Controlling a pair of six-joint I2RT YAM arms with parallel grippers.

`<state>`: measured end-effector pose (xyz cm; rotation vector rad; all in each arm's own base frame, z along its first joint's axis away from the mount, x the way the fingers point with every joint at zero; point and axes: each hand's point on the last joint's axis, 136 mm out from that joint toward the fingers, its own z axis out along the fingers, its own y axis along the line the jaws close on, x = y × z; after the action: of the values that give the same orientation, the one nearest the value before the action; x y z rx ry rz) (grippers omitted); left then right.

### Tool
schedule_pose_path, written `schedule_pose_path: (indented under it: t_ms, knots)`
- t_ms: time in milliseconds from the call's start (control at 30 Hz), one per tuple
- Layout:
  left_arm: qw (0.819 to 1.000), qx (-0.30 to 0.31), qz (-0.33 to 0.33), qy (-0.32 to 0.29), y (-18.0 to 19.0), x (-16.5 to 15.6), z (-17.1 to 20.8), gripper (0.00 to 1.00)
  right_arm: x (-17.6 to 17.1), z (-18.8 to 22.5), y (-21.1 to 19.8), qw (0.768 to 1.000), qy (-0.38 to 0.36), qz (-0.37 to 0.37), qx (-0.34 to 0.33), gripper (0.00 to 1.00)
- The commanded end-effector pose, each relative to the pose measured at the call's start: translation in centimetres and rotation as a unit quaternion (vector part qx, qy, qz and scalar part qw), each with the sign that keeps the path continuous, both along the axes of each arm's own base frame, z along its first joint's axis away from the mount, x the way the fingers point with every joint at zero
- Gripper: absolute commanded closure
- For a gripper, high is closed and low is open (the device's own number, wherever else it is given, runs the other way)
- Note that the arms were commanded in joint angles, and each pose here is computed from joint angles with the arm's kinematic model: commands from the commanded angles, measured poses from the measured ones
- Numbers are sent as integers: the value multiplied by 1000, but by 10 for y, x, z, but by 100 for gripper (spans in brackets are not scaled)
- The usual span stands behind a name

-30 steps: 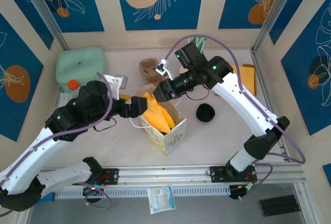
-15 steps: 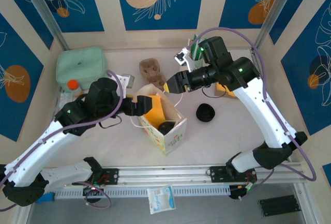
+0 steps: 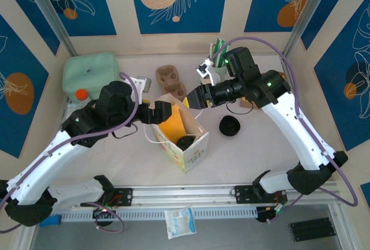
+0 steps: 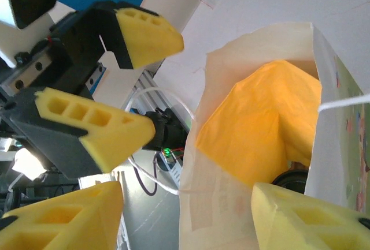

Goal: Pack the takeout coffee

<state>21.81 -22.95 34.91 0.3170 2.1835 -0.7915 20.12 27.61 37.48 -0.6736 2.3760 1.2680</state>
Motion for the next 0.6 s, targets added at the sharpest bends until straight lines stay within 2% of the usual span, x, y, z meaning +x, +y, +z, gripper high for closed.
schedule_pose_path:
  t_ms: [0,267,367,467,567]
  knots:
    - [999,23,25,-31,11,10,13,1,-6,10,-7,1000,-21,-13,10,35]
    - [988,60,121,-81,57,45,31,1,4,11,-31,996,-45,-76,9,22]
    - [981,70,153,-98,76,58,38,1,11,11,-45,993,-56,-108,9,15]
    - [974,80,181,-108,94,69,42,0,20,11,-62,986,-67,-150,10,3]
    - [968,94,205,-113,111,80,38,0,32,10,-84,976,-84,-199,5,1]
